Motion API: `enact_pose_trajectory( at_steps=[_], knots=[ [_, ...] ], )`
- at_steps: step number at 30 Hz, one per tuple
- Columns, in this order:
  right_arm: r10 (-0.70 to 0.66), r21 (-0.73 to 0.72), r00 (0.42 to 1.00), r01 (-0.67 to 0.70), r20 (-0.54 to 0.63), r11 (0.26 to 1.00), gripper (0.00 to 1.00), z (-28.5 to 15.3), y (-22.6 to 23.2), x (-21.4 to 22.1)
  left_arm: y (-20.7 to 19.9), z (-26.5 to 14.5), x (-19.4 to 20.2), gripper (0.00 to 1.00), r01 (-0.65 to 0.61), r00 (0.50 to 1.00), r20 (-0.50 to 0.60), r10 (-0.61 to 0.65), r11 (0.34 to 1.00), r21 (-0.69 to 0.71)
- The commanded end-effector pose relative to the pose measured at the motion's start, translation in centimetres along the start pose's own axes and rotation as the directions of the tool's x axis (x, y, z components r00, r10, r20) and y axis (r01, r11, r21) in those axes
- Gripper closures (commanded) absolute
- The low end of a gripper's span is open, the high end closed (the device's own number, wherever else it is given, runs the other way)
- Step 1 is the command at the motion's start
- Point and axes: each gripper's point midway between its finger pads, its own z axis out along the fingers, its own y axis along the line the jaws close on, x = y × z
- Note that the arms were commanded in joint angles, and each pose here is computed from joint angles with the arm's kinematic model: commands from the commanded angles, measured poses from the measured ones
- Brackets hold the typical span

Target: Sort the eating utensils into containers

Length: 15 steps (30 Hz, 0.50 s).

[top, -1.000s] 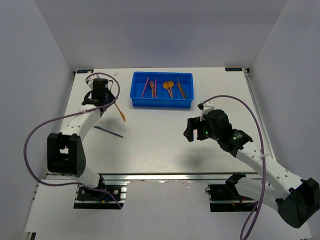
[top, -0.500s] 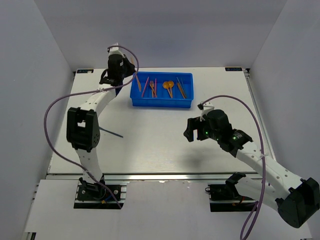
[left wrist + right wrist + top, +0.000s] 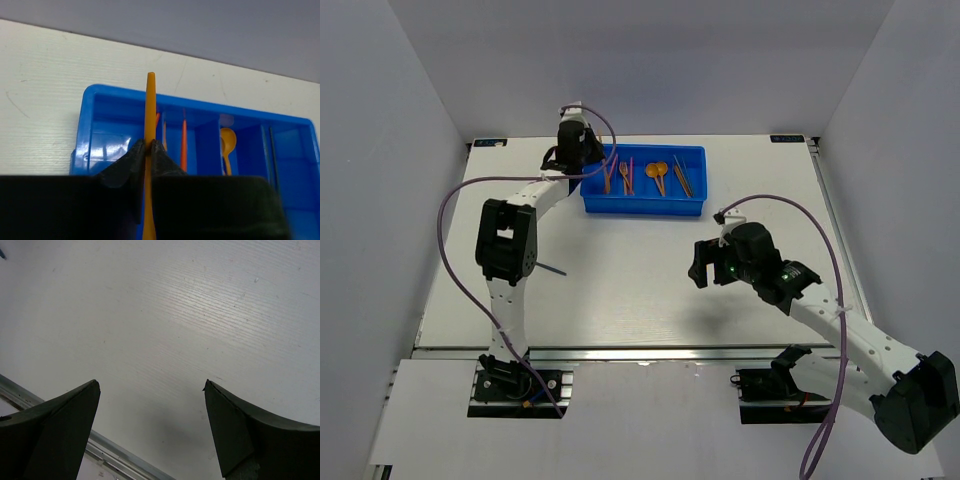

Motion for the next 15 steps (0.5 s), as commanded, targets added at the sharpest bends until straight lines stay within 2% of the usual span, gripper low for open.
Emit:
enact_pose_trajectory(
  at_steps=[1,2,5,8,11,13,14,15],
  knots=[
    [-0.012,-0.006,1.0,0.012,0.017,1.0,0.11,0.3,0.2,-0.9,-0.7,-1.5,-2.1,0.82,0.03,0.997,0.072,-0.03,1.0,0.009],
    [-0.012,-0.007,1.0,0.012,0.017,1.0,0.11,0.3,0.2,-0.9,-0.7,-1.9,-2.5,0.72,0.036,0.996,0.08,-0.037,0.999,0.006],
    [-0.018,-0.004,1.0,0.018,0.018,1.0,0.11,0.3,0.2,-1.1,-0.7,-2.9,-3.2,0.52,0.049,0.994,0.1,-0.048,0.999,-0.006],
    [-0.02,-0.001,1.0,0.02,0.022,1.0,0.11,0.3,0.2,-1.3,-1.0,-4.6,-5.5,0.43,0.065,0.986,0.152,-0.062,0.998,-0.019],
    [-0.02,-0.003,1.0,0.02,0.023,1.0,0.11,0.2,0.2,-1.5,-1.3,-7.0,-8.3,0.21,0.09,0.974,0.21,-0.081,0.995,-0.038],
    [-0.018,-0.008,1.0,0.018,0.025,1.0,0.11,0.2,0.4,-1.6,-0.6,-9.6,-10.0,0.05,0.127,0.964,0.246,-0.1,0.987,-0.097],
    [-0.018,-0.011,1.0,0.019,0.025,1.0,0.11,0.2,0.4,-1.6,0.0,-10.7,-10.3,0.02,0.156,0.959,0.258,-0.116,0.978,-0.14],
    [-0.016,-0.013,0.999,0.016,0.03,1.0,0.11,0.2,0.4,-1.7,2.0,-11.8,-8.2,0.02,0.177,0.972,0.198,-0.13,0.954,-0.242]
  ],
)
